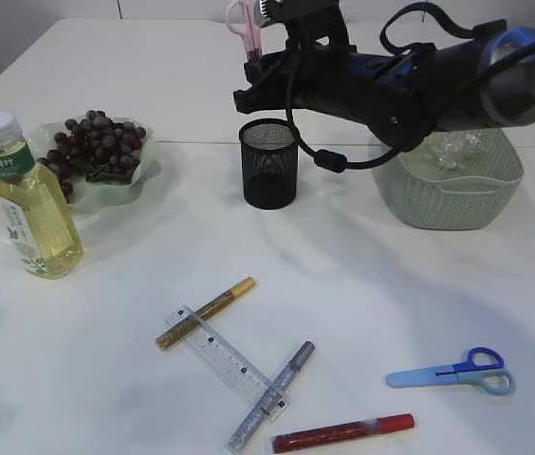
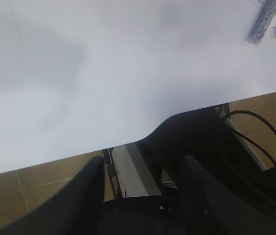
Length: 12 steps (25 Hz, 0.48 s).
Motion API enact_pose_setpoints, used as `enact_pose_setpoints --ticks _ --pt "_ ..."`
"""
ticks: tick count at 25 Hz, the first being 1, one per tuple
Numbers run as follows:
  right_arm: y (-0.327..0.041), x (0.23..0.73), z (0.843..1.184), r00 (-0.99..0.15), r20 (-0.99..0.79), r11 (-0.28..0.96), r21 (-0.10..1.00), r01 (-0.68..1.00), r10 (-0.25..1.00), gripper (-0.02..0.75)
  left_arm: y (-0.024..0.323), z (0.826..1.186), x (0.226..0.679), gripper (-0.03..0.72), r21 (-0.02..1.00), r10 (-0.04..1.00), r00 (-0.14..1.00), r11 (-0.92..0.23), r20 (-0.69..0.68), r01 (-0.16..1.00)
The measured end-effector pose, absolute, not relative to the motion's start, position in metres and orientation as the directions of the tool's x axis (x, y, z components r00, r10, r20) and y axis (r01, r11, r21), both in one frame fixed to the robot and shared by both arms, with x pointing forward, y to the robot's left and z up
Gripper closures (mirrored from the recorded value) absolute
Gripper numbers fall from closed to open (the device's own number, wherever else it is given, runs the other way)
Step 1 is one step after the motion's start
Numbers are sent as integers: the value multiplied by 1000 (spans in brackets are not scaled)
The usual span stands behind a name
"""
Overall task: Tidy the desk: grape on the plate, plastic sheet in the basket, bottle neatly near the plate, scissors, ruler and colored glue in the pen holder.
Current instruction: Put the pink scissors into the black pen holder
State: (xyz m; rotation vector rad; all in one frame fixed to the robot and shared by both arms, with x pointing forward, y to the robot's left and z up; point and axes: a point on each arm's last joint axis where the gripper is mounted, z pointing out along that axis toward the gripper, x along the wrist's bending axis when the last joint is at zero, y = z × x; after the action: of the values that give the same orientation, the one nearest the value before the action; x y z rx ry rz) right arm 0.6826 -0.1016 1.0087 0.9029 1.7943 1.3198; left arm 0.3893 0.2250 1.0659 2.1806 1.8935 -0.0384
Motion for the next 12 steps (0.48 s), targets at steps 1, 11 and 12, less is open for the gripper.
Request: enact_pose_setpoints --ticks 1,11,12 --pt "-102 685 1006 -494 -144 231 966 119 858 559 225 1066 389 326 172 971 154 -122 -184 977" --pt "-101 695 983 -499 -177 270 955 120 848 559 225 1066 389 326 172 971 154 -122 -184 977" --pt "-103 696 984 -497 -179 269 956 116 849 559 225 1066 389 326 172 971 154 -122 -184 977"
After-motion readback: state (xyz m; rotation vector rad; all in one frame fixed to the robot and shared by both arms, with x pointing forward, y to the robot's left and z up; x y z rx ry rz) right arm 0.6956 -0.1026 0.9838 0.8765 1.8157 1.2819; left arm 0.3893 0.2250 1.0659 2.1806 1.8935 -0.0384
